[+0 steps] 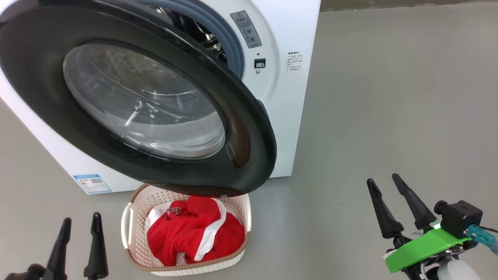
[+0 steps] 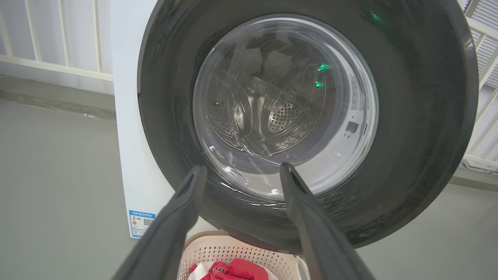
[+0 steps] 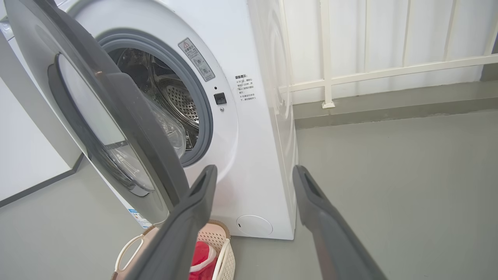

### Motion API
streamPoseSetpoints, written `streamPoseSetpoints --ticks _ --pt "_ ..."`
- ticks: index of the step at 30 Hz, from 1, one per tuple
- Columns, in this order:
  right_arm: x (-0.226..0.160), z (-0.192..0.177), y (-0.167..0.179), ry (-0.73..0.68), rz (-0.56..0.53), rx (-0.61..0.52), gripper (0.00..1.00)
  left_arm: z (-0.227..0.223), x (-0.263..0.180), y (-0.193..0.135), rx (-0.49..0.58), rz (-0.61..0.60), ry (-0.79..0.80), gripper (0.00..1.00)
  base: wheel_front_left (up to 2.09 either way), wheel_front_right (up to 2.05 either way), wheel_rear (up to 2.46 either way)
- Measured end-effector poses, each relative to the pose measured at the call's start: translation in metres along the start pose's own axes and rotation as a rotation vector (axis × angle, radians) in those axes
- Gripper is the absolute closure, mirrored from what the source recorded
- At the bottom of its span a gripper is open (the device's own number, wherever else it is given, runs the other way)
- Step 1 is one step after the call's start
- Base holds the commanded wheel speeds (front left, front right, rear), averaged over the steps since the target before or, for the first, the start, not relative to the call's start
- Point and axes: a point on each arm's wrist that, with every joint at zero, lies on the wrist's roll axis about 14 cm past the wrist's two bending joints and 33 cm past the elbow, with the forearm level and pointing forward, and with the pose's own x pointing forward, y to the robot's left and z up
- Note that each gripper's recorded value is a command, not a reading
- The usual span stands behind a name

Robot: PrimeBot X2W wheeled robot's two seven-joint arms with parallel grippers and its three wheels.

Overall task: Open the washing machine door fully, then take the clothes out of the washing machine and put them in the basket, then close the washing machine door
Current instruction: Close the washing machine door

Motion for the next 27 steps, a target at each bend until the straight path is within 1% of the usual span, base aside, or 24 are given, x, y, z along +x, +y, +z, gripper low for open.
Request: streamPoseSetpoints --ticks 3,8,27 --pt "0.002 0.000 0.001 -0.002 0.005 0.001 0.00 0.001 0.000 0.001 0.024 0.010 -0.010 0.00 0.00 0.00 0.00" --pt "0.003 0.000 0.003 -0.001 0.009 0.001 0.00 -0.001 -0.001 0.000 0.028 0.020 -0.009 0.00 0.00 0.00 0.00" --pt "0.001 0.001 0.006 -0.002 0.018 -0.002 0.00 0.000 0.000 -0.010 0.035 -0.017 -0.011 0.00 0.00 0.00 0.00"
